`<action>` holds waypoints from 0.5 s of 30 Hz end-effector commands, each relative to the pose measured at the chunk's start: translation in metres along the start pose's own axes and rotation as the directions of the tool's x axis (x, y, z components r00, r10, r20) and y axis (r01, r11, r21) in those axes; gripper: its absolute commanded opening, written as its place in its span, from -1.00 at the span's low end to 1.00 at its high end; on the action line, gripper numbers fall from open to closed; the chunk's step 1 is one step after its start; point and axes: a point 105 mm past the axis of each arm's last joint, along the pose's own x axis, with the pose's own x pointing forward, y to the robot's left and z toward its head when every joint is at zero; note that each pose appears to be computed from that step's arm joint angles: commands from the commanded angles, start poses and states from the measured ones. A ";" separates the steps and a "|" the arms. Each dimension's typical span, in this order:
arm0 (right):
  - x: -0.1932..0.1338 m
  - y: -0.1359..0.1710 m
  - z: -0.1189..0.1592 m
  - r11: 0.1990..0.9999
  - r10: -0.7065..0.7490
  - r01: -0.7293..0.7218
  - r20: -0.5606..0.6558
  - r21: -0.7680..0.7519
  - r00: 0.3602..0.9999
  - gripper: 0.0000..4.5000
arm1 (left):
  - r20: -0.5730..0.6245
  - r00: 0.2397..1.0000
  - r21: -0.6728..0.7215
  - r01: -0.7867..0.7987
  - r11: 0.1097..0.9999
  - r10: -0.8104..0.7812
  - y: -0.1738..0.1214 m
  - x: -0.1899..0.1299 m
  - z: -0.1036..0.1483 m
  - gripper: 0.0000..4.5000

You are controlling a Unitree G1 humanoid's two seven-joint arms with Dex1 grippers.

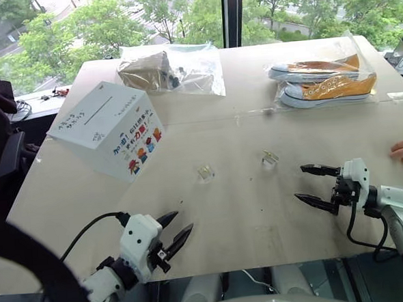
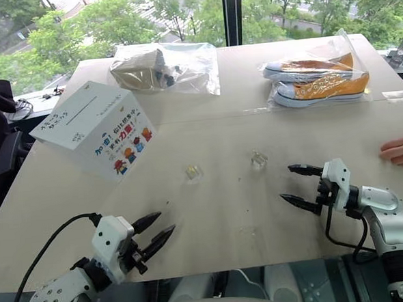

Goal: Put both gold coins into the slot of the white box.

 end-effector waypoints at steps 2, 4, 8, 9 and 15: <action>0.005 -0.008 0.012 0.997 -0.033 0.037 0.063 -0.069 0.997 0.92 | 0.060 0.996 0.045 -0.064 0.997 0.061 0.009 0.002 -0.002 0.07; 0.007 -0.010 0.015 0.996 -0.035 0.041 0.077 -0.083 0.996 0.92 | 0.072 0.994 0.045 -0.085 0.995 0.082 0.012 0.003 -0.003 0.07; 0.009 -0.010 0.016 0.995 -0.036 0.043 0.086 -0.089 0.996 0.92 | 0.090 0.992 0.053 -0.092 0.994 0.087 0.013 0.005 -0.003 0.07; 0.010 -0.010 0.017 0.995 -0.036 0.043 0.087 -0.090 0.996 0.92 | 0.092 0.992 0.054 -0.092 0.994 0.087 0.014 0.005 -0.003 0.07; 0.011 -0.010 0.018 0.995 -0.037 0.046 0.091 -0.092 0.995 0.92 | 0.105 0.991 0.060 -0.095 0.994 0.088 0.015 0.007 0.000 0.07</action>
